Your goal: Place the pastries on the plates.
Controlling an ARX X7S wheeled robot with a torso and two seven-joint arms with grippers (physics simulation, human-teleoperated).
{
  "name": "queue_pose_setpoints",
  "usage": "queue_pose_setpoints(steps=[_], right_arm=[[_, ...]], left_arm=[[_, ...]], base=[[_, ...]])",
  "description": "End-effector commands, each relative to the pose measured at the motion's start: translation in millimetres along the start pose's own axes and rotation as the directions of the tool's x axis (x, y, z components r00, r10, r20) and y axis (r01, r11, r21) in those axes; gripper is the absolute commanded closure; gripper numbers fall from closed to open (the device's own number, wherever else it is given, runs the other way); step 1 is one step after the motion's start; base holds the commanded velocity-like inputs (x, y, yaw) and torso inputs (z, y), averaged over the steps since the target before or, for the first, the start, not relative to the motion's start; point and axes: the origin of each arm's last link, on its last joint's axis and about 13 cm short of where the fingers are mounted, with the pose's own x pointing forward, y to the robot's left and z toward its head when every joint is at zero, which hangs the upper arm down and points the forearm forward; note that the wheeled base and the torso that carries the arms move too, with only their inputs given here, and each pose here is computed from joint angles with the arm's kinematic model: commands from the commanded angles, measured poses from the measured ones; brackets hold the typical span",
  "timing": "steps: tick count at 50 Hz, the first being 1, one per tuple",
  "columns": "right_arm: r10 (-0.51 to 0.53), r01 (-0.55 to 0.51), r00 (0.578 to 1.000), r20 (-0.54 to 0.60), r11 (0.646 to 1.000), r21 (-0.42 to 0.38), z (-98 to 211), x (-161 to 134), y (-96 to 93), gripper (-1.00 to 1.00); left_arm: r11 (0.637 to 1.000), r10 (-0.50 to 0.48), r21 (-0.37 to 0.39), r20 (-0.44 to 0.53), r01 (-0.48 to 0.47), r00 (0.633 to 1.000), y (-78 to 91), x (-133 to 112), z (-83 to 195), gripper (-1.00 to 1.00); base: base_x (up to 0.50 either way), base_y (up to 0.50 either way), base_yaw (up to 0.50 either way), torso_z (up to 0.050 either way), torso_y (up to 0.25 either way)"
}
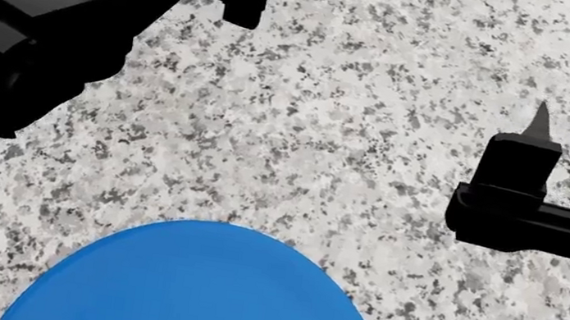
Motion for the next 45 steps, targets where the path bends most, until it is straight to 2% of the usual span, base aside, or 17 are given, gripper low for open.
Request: queue_pose_setpoints(steps=[1,11,24,45], right_arm=[[0.05,-0.05,0.998,0.025,0.999,0.001,2,-2,3.3,-1.0],[0.047,-0.047,0.999,0.018,0.999,0.012,-1,-3,3.1,-1.0],[0.047,-0.047,0.999,0.017,0.999,0.019,-2,-3,3.9,-1.0],[0.046,-0.046,0.999,0.007,0.998,0.031,-6,-5,3.0,-1.0]], left_arm=[[0.998,-0.038,-0.044,0.049,0.04,0.998,-8.8,1,7,-1.0],[0.999,-0.05,-0.019,0.068,0.051,0.996,-8.9,0,13,-1.0],[0.999,-0.047,-0.011,0.078,0.048,0.996,-8.7,0,16,-1.0],[1.0,-0.022,0.008,0.096,0.022,0.995,-6.2,1,17,-1.0]], base=[[0.0,0.0,0.0,0.0,0.0],[0.0,0.0,0.0,0.001,-0.009],[0.0,0.0,0.0,0.026,-0.222],[0.0,0.0,0.0,0.0,0.0]])
